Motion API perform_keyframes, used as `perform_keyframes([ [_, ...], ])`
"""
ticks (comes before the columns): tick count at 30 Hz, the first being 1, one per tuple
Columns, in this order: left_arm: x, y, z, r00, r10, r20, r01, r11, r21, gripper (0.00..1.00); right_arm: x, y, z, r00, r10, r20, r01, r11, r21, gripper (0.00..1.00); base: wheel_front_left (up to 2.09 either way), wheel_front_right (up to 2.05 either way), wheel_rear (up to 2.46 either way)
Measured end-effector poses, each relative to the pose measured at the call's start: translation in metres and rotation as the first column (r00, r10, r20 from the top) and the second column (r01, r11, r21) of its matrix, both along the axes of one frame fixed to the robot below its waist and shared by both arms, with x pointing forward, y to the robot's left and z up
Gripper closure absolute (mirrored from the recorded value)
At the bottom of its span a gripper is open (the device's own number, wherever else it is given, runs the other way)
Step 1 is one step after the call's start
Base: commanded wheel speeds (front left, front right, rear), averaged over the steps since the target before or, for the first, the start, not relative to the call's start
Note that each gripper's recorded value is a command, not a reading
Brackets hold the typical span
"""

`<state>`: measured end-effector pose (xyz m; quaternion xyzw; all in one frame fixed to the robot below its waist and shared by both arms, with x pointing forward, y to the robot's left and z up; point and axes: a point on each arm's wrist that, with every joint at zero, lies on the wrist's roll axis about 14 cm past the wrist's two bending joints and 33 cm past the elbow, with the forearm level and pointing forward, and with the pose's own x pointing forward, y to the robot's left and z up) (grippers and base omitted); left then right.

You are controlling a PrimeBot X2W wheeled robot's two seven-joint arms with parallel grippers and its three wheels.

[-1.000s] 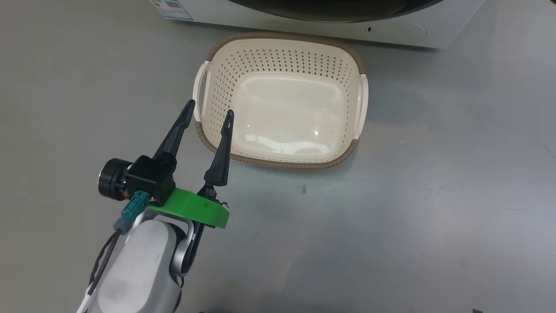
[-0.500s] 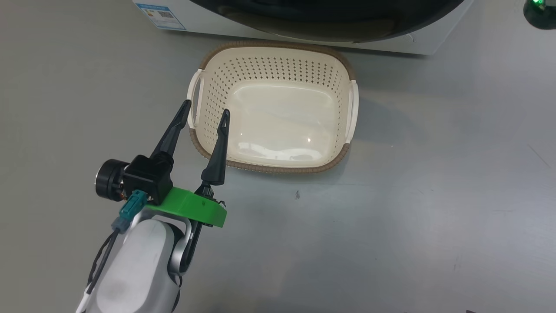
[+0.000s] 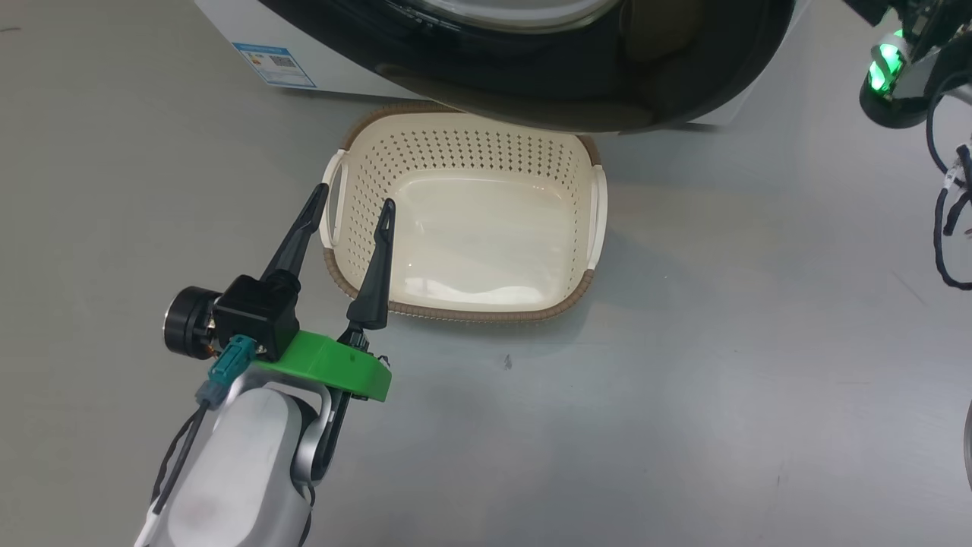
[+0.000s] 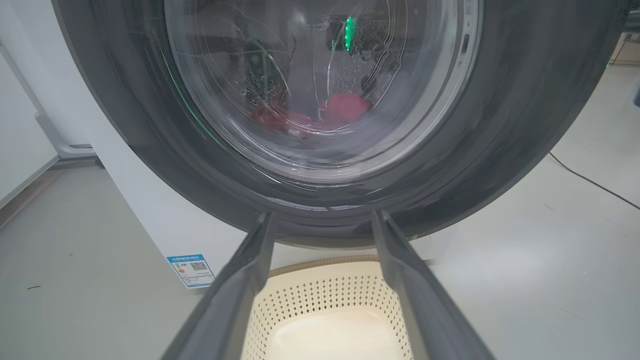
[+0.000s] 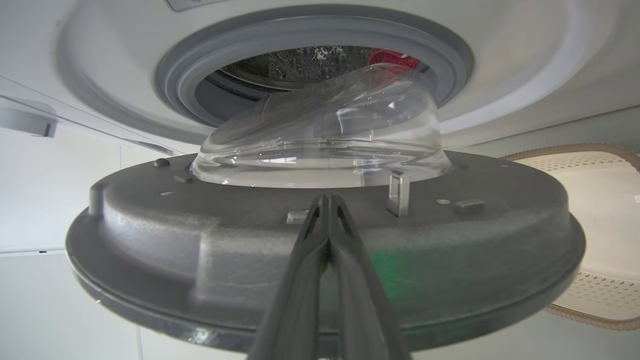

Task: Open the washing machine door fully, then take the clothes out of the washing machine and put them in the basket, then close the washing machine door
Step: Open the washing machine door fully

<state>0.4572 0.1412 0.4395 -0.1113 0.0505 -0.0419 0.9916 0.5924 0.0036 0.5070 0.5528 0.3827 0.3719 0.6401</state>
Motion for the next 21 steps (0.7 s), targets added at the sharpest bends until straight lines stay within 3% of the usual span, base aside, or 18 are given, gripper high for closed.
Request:
perform_keyframes([
  [21,-0.035,0.004,0.018,1.000,0.024,0.014,-0.024,1.000,-0.003,0.00,-0.077,0.038,0.013,0.985,0.171,-0.012,-0.171,0.985,0.023,1.00,0.00,0.00,0.00],
])
